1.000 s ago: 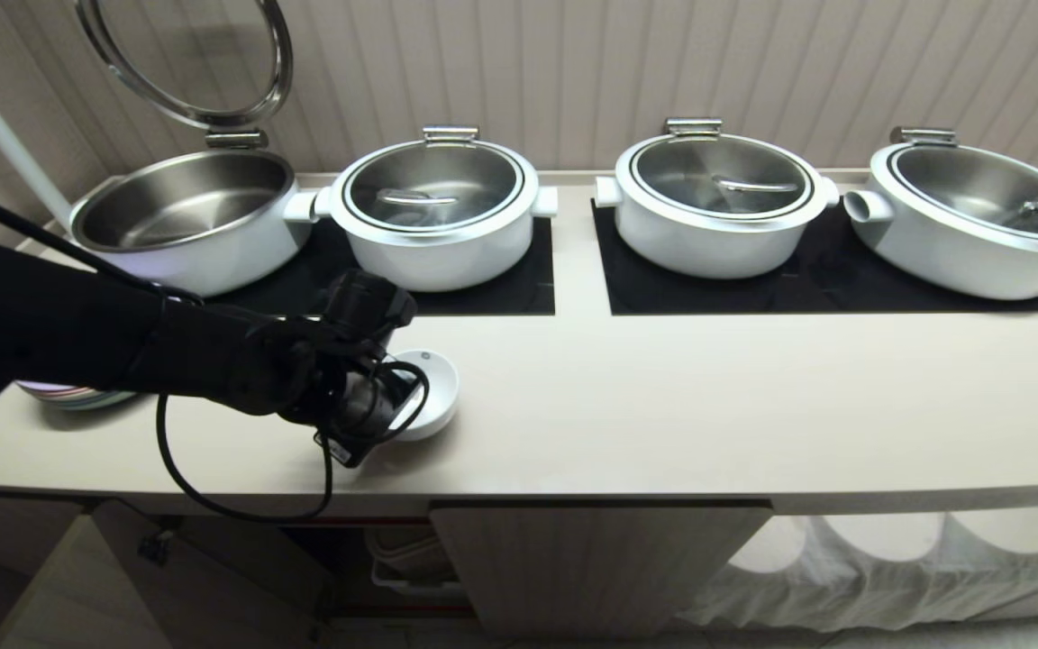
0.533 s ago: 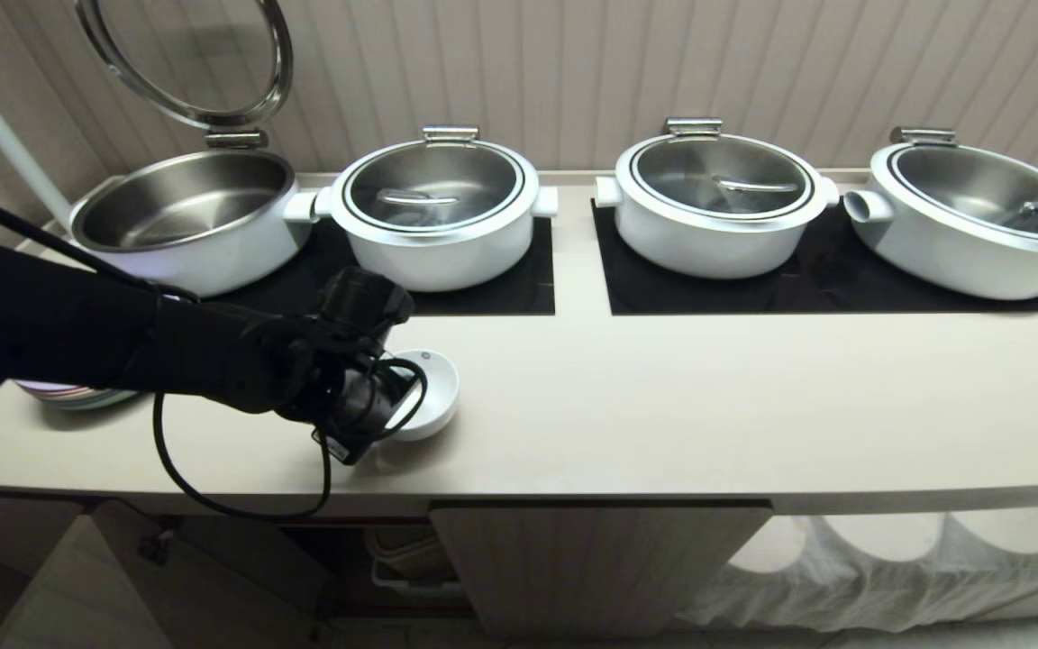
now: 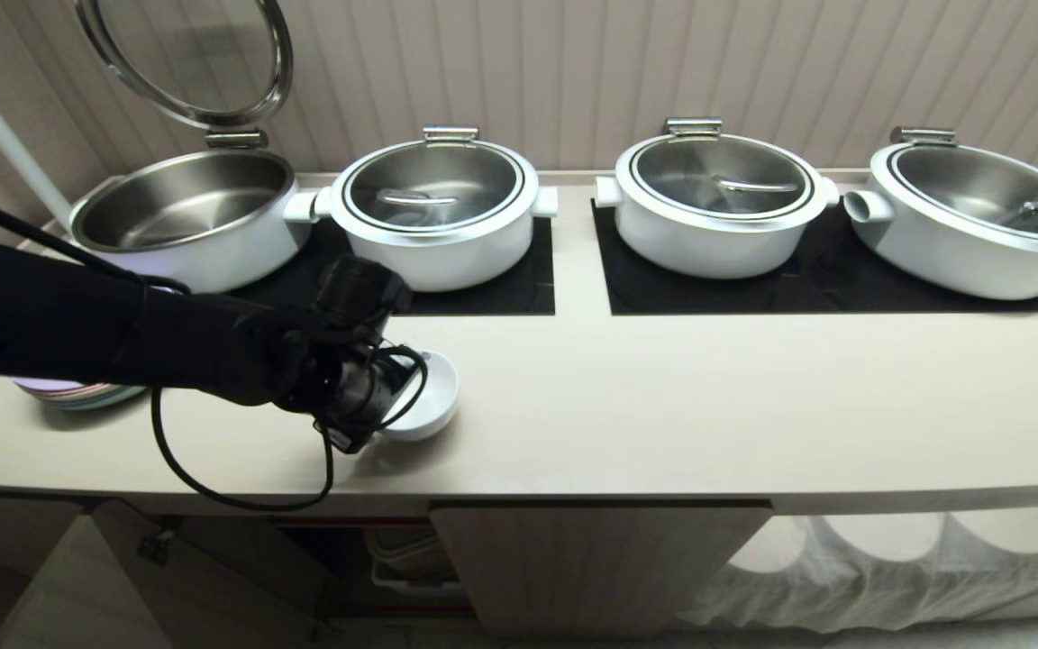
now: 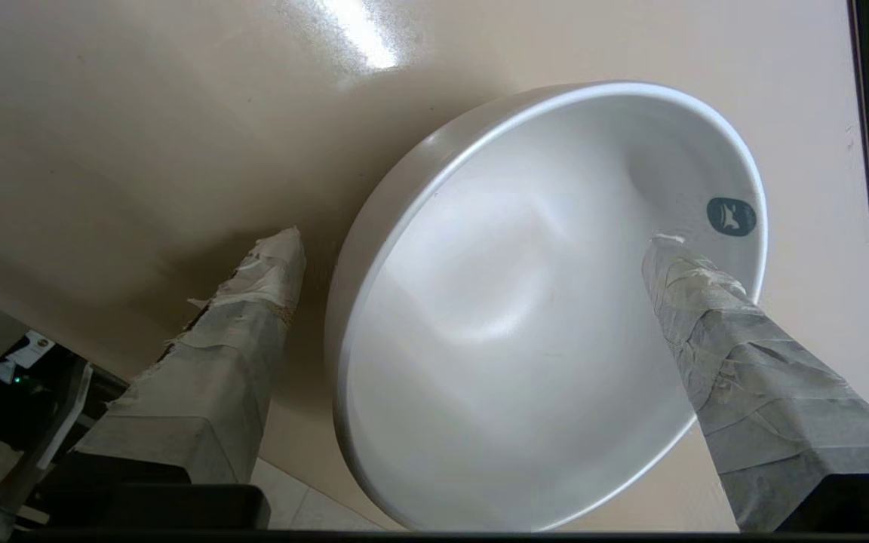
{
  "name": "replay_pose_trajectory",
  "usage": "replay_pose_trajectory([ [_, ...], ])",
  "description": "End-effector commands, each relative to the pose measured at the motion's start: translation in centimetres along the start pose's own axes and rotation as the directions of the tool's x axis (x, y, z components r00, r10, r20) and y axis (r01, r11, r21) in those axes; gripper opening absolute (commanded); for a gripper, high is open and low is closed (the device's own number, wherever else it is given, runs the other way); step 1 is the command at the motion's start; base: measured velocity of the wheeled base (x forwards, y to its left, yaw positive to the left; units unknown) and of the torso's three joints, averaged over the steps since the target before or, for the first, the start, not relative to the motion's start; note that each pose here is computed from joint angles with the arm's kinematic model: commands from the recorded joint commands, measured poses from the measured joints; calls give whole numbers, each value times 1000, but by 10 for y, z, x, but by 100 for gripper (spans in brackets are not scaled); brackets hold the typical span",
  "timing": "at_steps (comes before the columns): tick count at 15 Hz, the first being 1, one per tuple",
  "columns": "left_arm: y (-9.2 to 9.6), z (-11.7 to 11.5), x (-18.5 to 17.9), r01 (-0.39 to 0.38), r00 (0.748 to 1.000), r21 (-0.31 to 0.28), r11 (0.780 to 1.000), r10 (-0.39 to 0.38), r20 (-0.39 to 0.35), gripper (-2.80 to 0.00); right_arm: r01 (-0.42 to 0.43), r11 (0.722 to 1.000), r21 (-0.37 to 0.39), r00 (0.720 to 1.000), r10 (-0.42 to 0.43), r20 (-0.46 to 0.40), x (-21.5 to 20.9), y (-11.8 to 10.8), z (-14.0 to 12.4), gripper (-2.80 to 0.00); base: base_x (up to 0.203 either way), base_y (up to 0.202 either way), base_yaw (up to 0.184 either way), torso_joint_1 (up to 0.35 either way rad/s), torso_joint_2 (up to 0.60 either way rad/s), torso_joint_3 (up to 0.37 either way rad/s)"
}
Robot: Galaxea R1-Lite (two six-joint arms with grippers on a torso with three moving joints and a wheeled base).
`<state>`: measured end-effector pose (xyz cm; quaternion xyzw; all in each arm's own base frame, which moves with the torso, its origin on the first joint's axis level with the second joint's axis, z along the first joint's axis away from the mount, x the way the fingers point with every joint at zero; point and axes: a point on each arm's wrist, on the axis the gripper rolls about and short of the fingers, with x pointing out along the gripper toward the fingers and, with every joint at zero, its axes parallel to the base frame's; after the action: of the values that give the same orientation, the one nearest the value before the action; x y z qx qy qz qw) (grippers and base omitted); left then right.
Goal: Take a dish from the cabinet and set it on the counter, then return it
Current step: Place it on the table
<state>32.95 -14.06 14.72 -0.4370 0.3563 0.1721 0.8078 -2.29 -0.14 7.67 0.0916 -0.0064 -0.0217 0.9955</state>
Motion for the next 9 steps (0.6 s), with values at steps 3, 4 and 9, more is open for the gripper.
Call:
replay_pose_trajectory([
  [3, -1, 1, -3, 9, 1000, -39, 999, -9, 4, 0, 0, 1000, 1, 1000, 0, 0, 0, 0, 0, -280, 0, 0, 0, 0, 0, 0],
  [4, -1, 1, -3, 6, 1000, -38, 999, -6, 4, 0, 0, 1000, 1, 1000, 0, 0, 0, 0, 0, -280, 0, 0, 0, 0, 0, 0],
  [9, 1, 8, -10, 15, 1000, -54, 998, -15, 15, 0, 0, 1000, 1, 1000, 0, 0, 0, 0, 0, -280, 0, 0, 0, 0, 0, 0],
])
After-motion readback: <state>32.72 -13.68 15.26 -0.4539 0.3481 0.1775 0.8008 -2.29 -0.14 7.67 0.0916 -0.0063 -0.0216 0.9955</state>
